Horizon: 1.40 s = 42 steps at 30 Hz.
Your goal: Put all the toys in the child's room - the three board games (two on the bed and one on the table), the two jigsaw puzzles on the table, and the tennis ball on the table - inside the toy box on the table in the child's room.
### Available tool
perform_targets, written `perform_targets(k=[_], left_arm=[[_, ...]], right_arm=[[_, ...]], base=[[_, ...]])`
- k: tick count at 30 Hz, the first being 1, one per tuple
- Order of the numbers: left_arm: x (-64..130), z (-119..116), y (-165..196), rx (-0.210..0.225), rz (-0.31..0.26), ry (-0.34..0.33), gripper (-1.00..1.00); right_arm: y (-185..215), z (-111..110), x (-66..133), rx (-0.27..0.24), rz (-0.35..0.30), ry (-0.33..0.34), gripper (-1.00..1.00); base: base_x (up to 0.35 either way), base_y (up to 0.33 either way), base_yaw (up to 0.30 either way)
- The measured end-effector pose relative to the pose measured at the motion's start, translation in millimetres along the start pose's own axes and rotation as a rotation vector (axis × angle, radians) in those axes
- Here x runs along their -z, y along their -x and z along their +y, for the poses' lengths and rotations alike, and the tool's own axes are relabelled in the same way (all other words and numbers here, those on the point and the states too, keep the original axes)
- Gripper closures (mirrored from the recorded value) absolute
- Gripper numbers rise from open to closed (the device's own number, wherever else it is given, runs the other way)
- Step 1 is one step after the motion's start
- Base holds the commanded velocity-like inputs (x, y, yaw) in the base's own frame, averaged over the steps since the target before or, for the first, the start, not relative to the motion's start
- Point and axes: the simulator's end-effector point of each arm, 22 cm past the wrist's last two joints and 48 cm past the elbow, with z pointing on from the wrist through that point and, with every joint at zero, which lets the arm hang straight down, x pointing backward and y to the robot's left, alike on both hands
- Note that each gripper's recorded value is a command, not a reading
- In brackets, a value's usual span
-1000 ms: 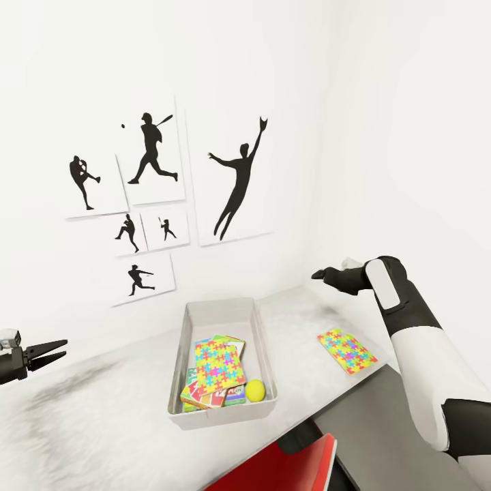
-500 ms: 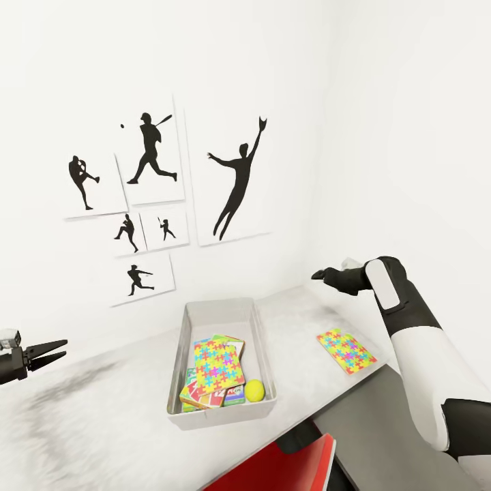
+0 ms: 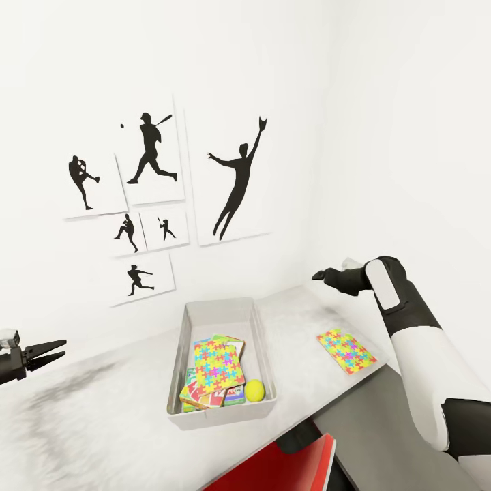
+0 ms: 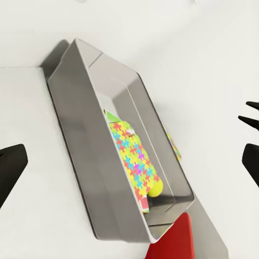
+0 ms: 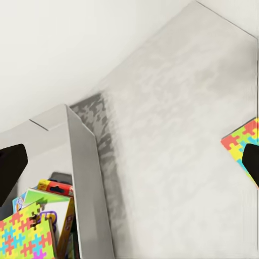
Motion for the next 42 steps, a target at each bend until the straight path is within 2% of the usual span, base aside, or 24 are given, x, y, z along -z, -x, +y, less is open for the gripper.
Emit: perform_targets(k=[11, 23, 42], left_arm=[[-2.1, 6, -3, 0.009, 0.008, 0.008, -1.00], [-4.9, 12, -7, 0.020, 0.016, 0.014, -1.00], [-4.6, 13, -7, 0.021, 0.016, 0.016, -1.00]], right_arm=[[-5, -18, -8.0, -0.007, 0.016, -0.069, -1.00], [-11, -24, -16.3, -0.009, 0.029, -0.080, -1.00], [-10, -24, -16.3, -0.008, 0.028, -0.081, -1.00]], base=[[0.000, 0.000, 0.000], [0.000, -0.025, 0.000], [0.069, -0.001, 0.000]])
